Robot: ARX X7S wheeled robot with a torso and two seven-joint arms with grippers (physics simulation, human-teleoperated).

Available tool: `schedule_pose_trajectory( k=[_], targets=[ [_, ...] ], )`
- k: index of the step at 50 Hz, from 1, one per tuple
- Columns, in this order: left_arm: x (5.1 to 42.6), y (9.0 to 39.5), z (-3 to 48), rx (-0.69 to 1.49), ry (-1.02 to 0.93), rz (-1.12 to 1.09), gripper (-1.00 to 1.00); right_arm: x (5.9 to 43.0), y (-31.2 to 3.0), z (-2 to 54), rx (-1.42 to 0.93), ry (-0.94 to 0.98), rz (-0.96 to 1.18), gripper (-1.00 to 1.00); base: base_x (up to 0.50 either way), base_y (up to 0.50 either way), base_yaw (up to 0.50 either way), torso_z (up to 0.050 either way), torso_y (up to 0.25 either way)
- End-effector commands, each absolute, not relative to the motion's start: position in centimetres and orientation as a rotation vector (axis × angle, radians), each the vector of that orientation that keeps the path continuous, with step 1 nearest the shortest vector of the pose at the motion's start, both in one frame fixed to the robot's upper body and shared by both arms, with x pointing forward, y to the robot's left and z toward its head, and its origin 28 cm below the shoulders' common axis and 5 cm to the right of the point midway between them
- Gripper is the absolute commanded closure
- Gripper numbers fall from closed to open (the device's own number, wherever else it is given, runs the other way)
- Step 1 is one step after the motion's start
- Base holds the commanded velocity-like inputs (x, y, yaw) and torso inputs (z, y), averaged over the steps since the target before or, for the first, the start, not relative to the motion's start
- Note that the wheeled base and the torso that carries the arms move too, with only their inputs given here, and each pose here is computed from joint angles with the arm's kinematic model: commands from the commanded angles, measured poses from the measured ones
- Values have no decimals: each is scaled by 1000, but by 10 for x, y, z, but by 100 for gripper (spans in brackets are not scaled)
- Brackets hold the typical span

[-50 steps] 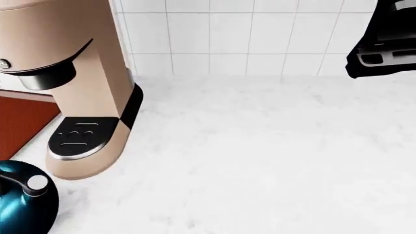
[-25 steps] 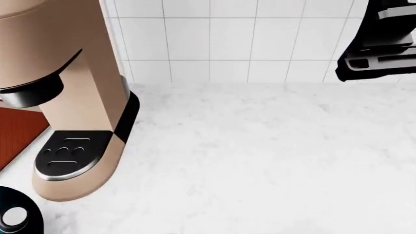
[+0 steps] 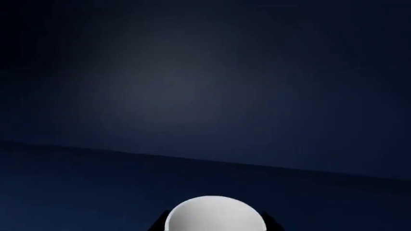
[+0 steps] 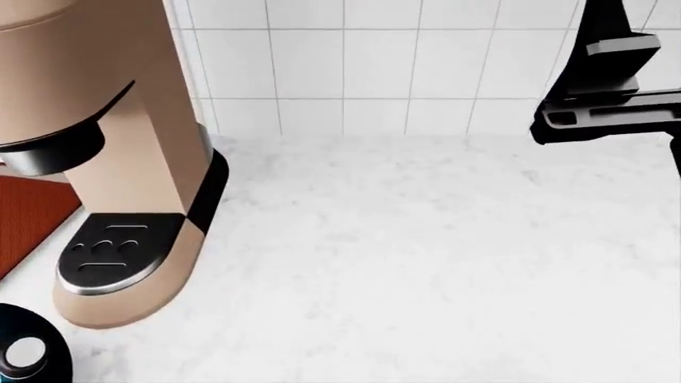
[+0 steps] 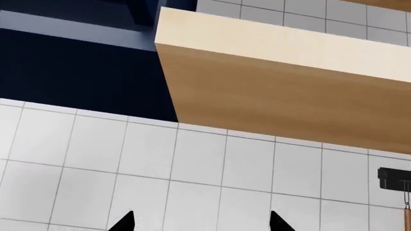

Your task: Pick the kettle from the counter and place it on the tray. Then pick the mug from the cabinet and place it on the tray. Then close the cabinet doors.

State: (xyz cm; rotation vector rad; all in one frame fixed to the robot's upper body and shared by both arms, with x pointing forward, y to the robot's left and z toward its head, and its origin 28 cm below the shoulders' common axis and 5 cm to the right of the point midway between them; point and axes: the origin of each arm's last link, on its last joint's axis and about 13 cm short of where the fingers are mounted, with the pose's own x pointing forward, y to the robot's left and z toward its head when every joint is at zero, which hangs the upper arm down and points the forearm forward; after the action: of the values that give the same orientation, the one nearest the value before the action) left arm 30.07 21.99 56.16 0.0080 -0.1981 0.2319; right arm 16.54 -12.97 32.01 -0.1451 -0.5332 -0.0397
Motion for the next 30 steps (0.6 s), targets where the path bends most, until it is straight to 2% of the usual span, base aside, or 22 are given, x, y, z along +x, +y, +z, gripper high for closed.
schedule_pose_trajectory(
  k=[1,6,13,30],
  targets=[
    [331,226,529,-9,-81,247,100,166,-130,318,-143,-535,-40,-100,0,0,0,0,0],
    [314,224,556,-6,-231,246,100,166,-130,318,-143,-534,-39,-100,0,0,0,0,0],
    [287,223,576,-1,-318,231,100,164,-129,318,-143,-530,-29,-100,-30,0,0,0,0],
    [248,227,592,11,-391,194,100,156,-129,318,-126,-534,-21,-100,-428,0,0,0,0]
  ],
)
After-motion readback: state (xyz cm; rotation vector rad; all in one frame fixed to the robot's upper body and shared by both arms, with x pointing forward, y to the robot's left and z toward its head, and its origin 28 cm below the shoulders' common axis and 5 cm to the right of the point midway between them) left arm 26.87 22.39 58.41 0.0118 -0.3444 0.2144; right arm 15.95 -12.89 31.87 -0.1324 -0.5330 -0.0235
